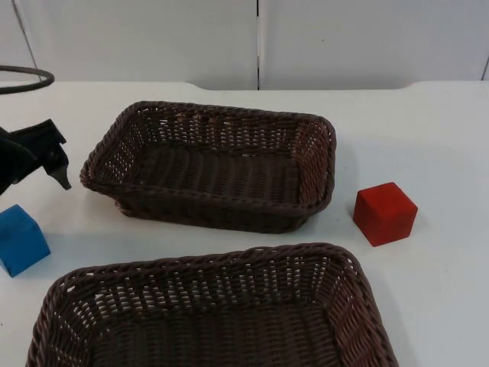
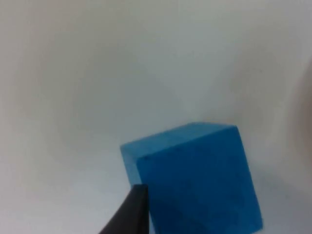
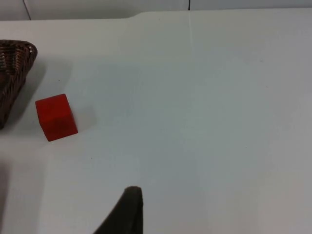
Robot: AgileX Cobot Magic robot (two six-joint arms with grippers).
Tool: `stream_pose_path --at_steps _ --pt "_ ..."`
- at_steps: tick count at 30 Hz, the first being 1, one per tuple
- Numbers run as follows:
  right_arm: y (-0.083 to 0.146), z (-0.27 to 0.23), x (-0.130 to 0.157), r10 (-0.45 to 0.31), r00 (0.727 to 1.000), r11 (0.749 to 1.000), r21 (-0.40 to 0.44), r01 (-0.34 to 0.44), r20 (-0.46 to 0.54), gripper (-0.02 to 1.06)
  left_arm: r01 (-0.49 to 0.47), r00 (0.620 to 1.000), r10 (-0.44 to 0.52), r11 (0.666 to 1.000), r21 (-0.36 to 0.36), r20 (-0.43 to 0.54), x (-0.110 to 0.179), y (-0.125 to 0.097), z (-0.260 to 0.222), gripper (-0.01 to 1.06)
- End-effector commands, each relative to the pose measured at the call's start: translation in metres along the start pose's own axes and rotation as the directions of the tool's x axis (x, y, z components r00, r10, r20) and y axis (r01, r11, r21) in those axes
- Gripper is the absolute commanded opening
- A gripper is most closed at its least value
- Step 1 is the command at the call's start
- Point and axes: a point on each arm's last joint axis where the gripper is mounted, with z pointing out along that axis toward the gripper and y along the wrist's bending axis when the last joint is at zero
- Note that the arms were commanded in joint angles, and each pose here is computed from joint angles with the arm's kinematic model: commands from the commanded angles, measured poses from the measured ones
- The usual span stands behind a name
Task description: Pick up one cube with the left hand and place it into the upper basket. Pick up one cube with the right hand and place it into the lower basket.
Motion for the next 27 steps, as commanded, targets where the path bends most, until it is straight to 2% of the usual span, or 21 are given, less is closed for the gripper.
stream_pose_path --at_steps 1,12,17,24,27 --pt "0.000 0.000 0.000 -0.015 1.000 1.000 -0.012 0.015 0.005 1.05 -0.002 1.000 0.002 1.000 0.006 0.025 -0.003 -0.001 0.005 1.01" --pt "0.000 0.000 0.000 -0.018 1.000 1.000 -0.016 0.018 0.005 1.05 0.004 1.000 -0.004 1.000 -0.023 0.024 -0.005 0.008 0.017 1.01" --pt "0.000 0.000 0.000 -0.018 1.000 1.000 -0.016 0.018 0.005 1.05 0.024 0.999 -0.024 1.000 -0.009 0.049 -0.008 0.011 0.025 1.01" --pt "0.000 0.000 0.000 -0.019 1.000 1.000 -0.014 0.019 0.006 1.05 0.042 0.999 -0.041 0.998 -0.038 0.019 -0.003 0.020 0.046 1.00" --pt "0.000 0.000 0.000 -0.019 1.000 1.000 -0.014 0.019 0.006 1.05 0.040 0.999 -0.040 0.998 -0.046 0.008 -0.001 0.022 0.049 0.94"
